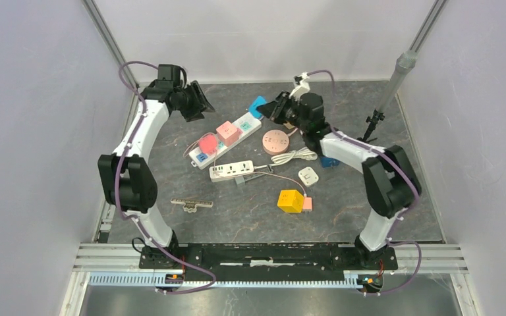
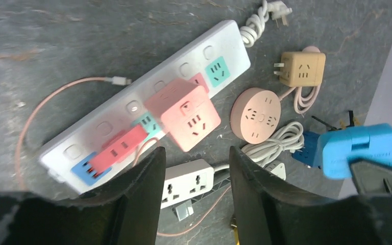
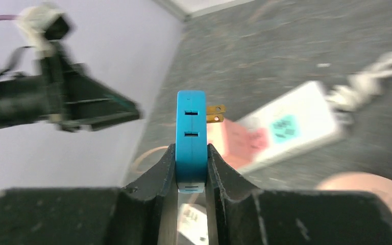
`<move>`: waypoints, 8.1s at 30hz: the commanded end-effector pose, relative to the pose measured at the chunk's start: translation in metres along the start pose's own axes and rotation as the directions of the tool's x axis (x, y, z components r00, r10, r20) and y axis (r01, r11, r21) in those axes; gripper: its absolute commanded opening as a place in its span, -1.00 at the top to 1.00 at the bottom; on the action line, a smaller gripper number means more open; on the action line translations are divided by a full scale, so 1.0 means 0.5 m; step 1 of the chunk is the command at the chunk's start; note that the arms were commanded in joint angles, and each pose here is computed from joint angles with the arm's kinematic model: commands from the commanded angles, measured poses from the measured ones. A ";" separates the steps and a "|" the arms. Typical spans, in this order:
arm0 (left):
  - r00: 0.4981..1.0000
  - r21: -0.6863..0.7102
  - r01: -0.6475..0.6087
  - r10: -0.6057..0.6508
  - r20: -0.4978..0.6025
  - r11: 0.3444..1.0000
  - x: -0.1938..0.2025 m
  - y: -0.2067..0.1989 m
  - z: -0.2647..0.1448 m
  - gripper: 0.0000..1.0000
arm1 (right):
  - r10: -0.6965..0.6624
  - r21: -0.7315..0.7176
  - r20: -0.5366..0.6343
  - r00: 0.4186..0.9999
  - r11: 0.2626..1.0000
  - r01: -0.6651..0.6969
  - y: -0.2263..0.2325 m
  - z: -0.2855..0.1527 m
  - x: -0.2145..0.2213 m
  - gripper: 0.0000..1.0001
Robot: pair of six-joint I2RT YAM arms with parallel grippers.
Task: Pull the plug off the socket
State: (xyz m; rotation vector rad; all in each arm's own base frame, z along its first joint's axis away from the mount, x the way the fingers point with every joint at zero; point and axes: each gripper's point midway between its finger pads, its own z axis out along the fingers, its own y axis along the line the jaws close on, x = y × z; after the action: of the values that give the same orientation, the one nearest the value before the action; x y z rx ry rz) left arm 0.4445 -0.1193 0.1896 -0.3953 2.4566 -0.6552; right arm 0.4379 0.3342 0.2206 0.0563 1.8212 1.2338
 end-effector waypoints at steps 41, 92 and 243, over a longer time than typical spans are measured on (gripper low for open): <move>0.962 -0.030 0.162 -0.151 0.229 0.986 -0.036 0.152 -0.175 -1.00 | -0.058 0.658 -0.647 0.761 0.463 0.595 -0.379 -0.568 0.168 -0.76; 0.939 -0.342 0.270 -0.324 -0.111 0.900 0.231 0.335 0.020 -0.56 | -0.693 -0.035 -0.263 0.671 0.702 0.711 -0.034 0.181 0.212 -0.76; 0.992 -0.133 -0.096 0.106 0.070 0.987 -0.018 0.154 -0.013 -0.96 | -0.449 0.022 -0.337 0.828 0.875 0.484 -0.124 0.047 0.107 -0.78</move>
State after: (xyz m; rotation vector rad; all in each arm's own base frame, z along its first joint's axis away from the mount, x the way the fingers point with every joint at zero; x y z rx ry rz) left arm 0.4144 -0.0309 0.1400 -0.5195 2.5057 -0.3116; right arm 0.4200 0.3378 0.0971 -0.6419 2.1343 0.7418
